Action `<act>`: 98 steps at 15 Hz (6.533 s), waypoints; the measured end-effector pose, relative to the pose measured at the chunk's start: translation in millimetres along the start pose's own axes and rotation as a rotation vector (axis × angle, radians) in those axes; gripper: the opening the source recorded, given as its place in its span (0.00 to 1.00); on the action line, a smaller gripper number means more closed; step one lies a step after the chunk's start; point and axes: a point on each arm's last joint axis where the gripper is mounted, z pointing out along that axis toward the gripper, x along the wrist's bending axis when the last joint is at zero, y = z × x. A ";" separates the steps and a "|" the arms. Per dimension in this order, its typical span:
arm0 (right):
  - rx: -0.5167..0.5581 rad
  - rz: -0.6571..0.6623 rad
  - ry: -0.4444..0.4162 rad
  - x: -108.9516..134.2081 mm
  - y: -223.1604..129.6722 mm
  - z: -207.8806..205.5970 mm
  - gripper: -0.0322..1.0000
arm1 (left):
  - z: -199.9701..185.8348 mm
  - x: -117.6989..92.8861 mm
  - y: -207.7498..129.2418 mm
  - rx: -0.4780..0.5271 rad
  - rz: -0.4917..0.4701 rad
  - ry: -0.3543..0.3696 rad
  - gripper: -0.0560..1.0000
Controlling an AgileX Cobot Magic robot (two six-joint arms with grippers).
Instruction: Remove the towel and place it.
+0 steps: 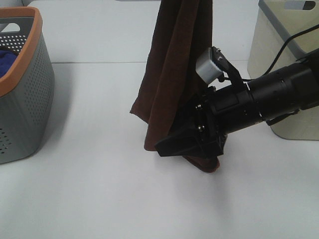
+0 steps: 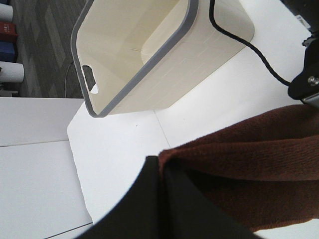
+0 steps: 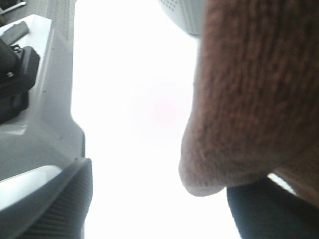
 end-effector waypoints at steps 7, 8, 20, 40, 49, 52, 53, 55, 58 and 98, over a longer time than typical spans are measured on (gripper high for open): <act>-0.131 -0.041 -0.145 -22.4 22.0 2.6 0.75 | -0.1 0.0 -2.5 0.027 0.003 0.000 0.05; -0.145 -0.025 -0.087 -17.2 23.2 3.0 0.75 | -0.1 0.1 -3.4 0.037 0.009 0.000 0.05; -0.031 0.035 0.093 -0.8 13.0 4.1 0.75 | -0.7 0.9 -9.3 0.099 0.022 0.007 0.05; 0.136 0.042 -0.094 -6.9 8.8 -13.5 0.39 | -0.7 0.9 -9.3 0.099 0.011 0.008 0.05; 0.139 0.170 -0.090 -4.8 9.1 -15.0 0.67 | -0.7 0.9 -9.3 0.099 -0.008 0.009 0.05; 0.131 0.217 -0.092 -4.7 9.6 -15.0 0.67 | -0.7 0.9 -9.3 0.099 -0.012 0.009 0.05; 0.134 0.213 -0.092 -4.7 9.3 -15.0 0.67 | -0.7 0.9 -9.3 0.099 -0.012 0.009 0.05; 0.143 0.202 -0.093 -4.6 8.7 -15.3 0.62 | -0.7 0.9 -9.3 0.099 -0.012 0.009 0.05; 0.165 0.182 -0.094 -4.3 7.0 -16.0 0.22 | -0.7 0.8 -9.5 0.101 -0.013 0.008 0.05; 0.393 -0.402 -0.039 -68.2 76.7 -18.2 0.05 | 117.4 -115.8 -183.2 0.624 -1.055 -0.429 0.05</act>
